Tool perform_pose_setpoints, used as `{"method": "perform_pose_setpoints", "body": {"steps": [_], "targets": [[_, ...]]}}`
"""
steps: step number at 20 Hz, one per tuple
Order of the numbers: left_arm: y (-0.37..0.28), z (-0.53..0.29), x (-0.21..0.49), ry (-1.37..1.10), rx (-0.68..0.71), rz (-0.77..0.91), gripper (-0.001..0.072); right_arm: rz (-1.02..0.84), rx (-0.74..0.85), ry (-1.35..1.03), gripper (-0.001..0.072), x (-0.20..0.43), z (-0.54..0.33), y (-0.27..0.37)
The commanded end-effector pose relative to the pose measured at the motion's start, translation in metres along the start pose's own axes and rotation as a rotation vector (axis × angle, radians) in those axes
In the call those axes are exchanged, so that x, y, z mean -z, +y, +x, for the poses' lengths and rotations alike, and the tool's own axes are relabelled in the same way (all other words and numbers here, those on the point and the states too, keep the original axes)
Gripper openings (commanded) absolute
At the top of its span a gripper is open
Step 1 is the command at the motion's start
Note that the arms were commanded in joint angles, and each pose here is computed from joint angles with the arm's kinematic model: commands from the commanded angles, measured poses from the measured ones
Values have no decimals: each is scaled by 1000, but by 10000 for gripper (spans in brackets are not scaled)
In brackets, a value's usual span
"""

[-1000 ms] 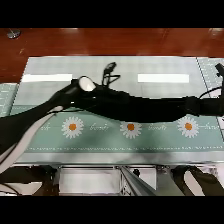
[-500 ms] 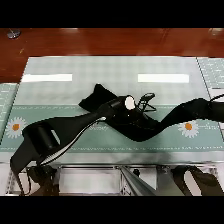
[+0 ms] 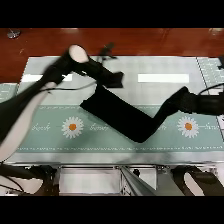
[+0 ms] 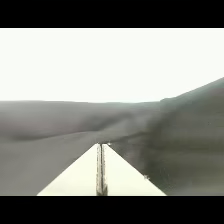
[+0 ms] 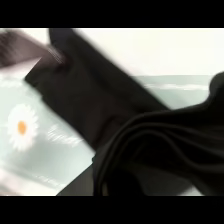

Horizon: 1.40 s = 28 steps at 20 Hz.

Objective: Fold the shirts.

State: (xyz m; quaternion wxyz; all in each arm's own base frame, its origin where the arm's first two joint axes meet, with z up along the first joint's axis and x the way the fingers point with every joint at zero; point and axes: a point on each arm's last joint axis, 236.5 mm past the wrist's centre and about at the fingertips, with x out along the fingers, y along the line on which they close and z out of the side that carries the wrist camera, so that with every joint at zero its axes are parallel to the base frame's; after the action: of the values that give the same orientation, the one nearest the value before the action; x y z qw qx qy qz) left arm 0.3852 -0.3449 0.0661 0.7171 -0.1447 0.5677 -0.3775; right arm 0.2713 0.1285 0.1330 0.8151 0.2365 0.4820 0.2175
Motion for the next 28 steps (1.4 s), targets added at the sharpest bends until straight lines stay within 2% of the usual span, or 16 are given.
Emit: {"method": "perform_pose_setpoints", "body": {"steps": [1,4,9,15,16,17,18,21,24,25,28], "targets": [[55,-121,-4,-182,-167,-41,24,-71,-98,113,23,-5,54,50],[84,-162,62,-341,-227,-148,24,-138,-140,230,23,-8,119,90],[73,-157,179,-416,-183,-236,24,-169,-160,390,23,-1,226,128],[83,-146,202,-401,-193,-275,24,-151,-165,443,24,1,303,144],[86,-144,201,-394,-196,-279,24,-141,-163,448,53,0,309,143],[89,-142,200,-390,-198,-288,24,-133,-162,448,275,0,314,142],[92,-140,198,-389,-201,-296,24,-133,-160,449,612,0,314,141],[100,-135,194,-379,-213,-299,24,-119,-150,423,628,-35,282,121],[106,-130,195,-358,-218,-315,25,-124,-110,421,628,-79,196,78],[107,-130,194,-361,-220,-316,25,-160,-44,404,628,-91,160,56],[110,-134,185,-401,-229,-312,24,-199,281,256,628,-104,74,-24]]}}
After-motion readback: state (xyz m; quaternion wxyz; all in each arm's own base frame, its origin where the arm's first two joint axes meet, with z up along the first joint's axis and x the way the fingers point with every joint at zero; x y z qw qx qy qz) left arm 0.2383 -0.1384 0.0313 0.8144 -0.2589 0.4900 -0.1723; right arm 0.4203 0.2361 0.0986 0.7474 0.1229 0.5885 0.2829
